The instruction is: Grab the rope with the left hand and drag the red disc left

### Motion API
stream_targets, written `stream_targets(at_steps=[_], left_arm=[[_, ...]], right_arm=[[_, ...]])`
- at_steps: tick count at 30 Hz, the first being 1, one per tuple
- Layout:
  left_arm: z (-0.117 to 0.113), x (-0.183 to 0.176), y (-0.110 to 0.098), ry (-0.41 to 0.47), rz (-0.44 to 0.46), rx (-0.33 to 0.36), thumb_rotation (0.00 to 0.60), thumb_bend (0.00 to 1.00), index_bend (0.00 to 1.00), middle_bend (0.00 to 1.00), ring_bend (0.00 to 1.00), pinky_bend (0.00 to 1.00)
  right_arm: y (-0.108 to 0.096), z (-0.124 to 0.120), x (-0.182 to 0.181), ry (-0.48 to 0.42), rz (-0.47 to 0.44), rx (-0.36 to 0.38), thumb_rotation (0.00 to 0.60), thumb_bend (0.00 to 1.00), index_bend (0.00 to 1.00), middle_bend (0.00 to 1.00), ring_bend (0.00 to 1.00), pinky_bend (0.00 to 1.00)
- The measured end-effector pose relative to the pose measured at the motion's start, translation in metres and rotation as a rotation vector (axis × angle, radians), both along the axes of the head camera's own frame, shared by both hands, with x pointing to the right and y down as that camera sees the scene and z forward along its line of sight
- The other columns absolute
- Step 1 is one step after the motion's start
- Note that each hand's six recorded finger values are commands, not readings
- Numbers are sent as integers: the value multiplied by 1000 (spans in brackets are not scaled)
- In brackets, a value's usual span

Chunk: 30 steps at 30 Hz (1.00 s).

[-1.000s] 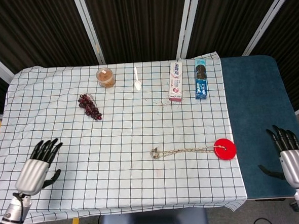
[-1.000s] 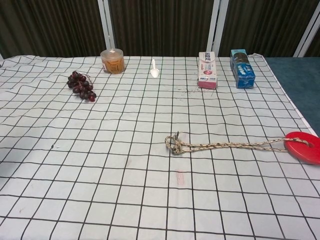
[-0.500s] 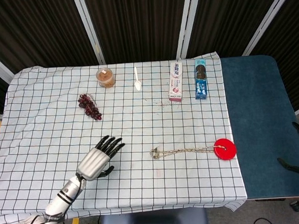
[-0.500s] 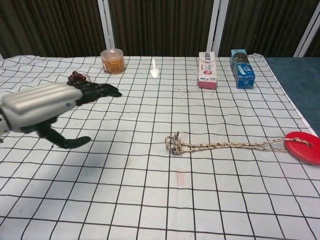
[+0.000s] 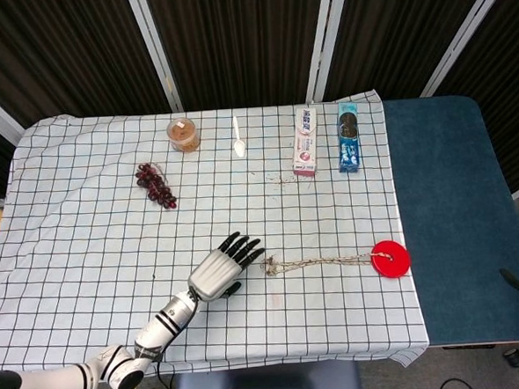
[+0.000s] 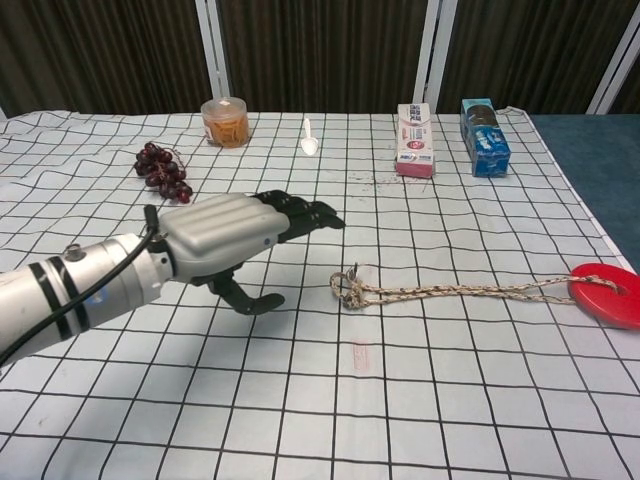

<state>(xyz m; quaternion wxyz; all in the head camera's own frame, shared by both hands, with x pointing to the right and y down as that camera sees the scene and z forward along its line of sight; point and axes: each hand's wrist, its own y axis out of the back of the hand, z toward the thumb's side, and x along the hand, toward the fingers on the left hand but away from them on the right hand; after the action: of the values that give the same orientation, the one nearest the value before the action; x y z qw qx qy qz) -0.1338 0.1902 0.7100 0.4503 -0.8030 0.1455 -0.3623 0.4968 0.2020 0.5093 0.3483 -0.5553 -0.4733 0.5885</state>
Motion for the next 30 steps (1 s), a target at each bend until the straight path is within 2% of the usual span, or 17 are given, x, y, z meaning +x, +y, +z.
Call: stream_targets(at_steps=[9, 16, 19, 22, 30], left_arm=[[11, 26, -5, 21, 33, 5, 600, 410, 42, 0, 0, 11], [31, 38, -5, -1, 56, -3, 600, 413, 100, 0, 0, 12], [36, 42, -2, -1, 67, -3, 600, 416, 159, 0, 0, 12], [36, 45, -2, 8, 70, 6, 600, 425, 266, 0, 0, 12], [39, 44, -6, -2, 67, 28, 600, 435, 354, 0, 0, 9]], right_arm=[[-3, 1, 3, 5, 10, -1, 600, 268, 0, 0, 0, 0], [1, 1, 11, 10, 33, -3, 600, 267, 0, 0, 0, 0], [2, -1, 13, 10, 38, 2, 600, 267, 0, 0, 0, 0], [3, 0, 16, 12, 43, -2, 600, 268, 0, 0, 0, 0], [5, 2, 18, 9, 48, -7, 600, 267, 0, 0, 0, 0]])
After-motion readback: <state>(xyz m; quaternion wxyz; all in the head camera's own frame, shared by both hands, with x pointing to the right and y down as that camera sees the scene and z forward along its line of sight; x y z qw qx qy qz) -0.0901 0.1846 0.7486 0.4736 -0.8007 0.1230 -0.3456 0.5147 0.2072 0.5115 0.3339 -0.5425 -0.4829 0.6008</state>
